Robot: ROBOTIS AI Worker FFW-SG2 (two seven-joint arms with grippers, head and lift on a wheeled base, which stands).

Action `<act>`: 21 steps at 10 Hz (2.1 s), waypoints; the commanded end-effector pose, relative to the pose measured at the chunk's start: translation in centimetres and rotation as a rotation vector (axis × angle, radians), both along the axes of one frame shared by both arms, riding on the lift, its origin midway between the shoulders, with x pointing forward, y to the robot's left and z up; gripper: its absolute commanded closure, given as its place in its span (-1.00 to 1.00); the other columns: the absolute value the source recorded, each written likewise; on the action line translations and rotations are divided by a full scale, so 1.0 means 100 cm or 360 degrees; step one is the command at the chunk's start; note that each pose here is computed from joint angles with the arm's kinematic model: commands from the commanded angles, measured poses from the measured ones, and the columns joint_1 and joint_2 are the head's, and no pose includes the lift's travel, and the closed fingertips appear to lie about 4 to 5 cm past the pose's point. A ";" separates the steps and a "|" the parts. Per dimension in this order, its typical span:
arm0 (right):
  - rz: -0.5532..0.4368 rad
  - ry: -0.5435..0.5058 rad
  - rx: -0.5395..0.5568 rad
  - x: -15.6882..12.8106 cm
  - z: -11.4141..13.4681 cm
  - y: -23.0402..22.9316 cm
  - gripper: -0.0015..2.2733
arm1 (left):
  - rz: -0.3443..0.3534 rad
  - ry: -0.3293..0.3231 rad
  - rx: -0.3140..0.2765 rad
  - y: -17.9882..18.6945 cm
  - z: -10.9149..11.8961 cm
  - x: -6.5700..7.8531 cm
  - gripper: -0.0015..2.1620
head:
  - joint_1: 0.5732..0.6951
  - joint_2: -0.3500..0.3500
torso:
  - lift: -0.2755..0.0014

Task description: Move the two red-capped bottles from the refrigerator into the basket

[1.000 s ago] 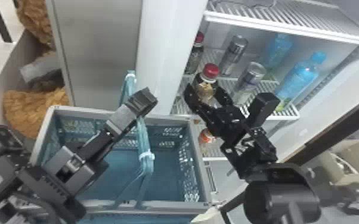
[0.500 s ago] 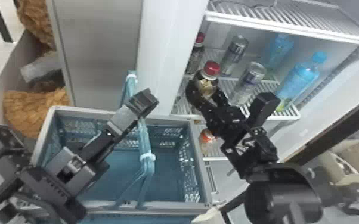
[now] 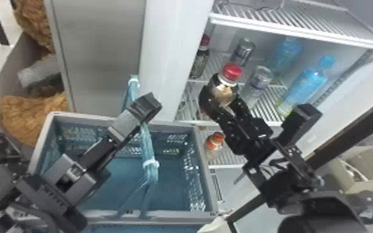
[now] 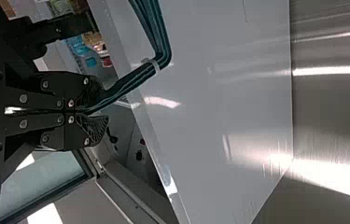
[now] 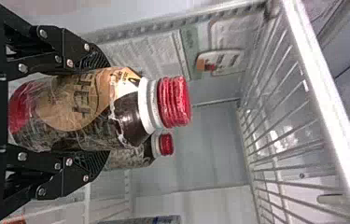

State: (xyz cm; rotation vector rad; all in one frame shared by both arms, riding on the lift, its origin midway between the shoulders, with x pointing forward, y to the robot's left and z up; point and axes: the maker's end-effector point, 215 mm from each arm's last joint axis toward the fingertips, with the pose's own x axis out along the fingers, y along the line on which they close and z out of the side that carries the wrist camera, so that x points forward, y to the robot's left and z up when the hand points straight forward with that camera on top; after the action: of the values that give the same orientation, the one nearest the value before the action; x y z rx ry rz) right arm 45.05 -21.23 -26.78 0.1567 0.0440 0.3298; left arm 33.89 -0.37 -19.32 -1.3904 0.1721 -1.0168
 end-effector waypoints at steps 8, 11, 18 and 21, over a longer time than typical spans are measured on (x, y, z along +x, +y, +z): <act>0.0451 0.0139 0.0153 -0.075 0.035 0.078 0.12 | -0.0008 0.0020 -0.0007 -0.003 -0.004 0.000 0.11 | 1.00 -0.69 | 0.99; 0.0574 0.0220 0.0166 -0.093 0.029 0.095 0.12 | -0.0005 0.0023 -0.0010 -0.002 -0.004 0.000 0.11 | 1.00 -0.62 | 0.99; 0.0617 0.0262 0.0238 -0.099 0.024 0.097 -0.85 | 0.0002 0.0022 -0.0017 -0.001 -0.003 0.001 0.11 | 1.00 -0.53 | 0.99; 0.0386 0.0127 0.0122 -0.081 0.036 0.045 -0.84 | -0.0001 0.0027 -0.0018 -0.002 -0.004 0.001 0.11 | 1.00 -0.66 | 0.99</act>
State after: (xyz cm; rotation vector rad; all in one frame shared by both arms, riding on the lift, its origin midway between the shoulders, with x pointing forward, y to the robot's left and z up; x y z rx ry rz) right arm 36.74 -15.72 -23.11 0.2560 0.1370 0.5920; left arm 33.99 -0.54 -19.61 -1.4099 0.1765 -1.0097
